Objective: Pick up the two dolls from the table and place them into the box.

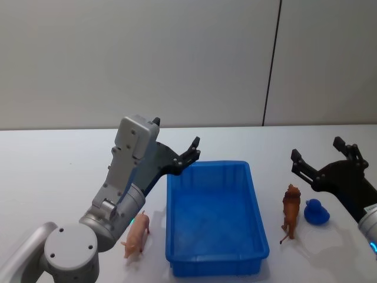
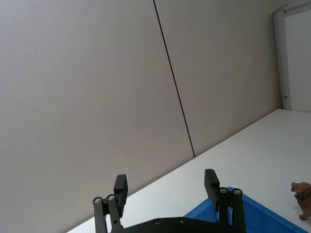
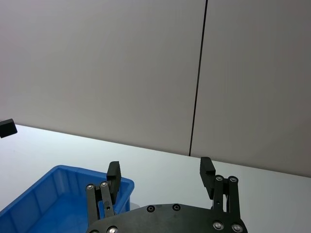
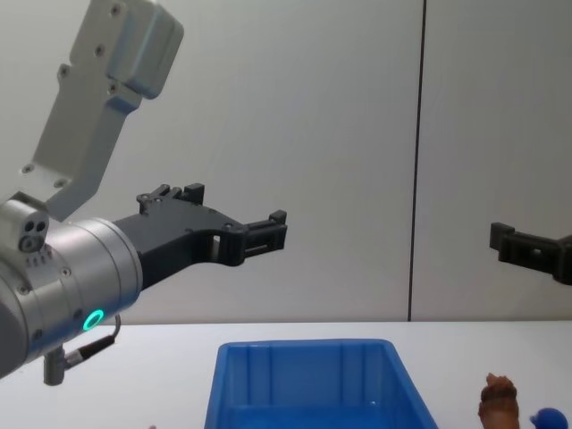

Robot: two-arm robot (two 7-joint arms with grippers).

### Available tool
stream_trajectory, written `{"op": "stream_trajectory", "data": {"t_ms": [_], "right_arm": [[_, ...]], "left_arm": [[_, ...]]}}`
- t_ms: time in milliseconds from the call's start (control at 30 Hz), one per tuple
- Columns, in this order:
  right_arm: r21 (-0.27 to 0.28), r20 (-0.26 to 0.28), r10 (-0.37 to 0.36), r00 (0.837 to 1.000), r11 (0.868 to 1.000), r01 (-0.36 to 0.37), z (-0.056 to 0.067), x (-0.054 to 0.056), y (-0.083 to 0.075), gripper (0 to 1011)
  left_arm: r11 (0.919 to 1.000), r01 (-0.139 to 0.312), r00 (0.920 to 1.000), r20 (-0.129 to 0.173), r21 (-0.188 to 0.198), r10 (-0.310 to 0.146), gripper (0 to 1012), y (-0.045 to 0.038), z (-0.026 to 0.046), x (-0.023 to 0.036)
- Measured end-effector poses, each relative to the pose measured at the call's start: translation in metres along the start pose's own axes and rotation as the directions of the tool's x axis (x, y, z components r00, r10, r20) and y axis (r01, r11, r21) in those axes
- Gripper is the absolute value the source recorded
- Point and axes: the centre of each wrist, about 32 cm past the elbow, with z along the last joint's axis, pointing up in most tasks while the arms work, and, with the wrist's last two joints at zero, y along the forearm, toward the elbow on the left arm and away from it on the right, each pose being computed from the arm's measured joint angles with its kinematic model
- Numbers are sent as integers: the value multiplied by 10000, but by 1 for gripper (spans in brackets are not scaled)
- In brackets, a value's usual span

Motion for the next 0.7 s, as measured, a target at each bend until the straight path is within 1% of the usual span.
{"op": "stream_trajectory", "data": {"t_ms": [700], "right_arm": [[0, -1, 0, 10000, 10000, 0, 0, 0, 0, 1001]], "left_arm": [[10000, 0, 10000, 0, 0, 0, 1001, 0, 0, 0]]}}
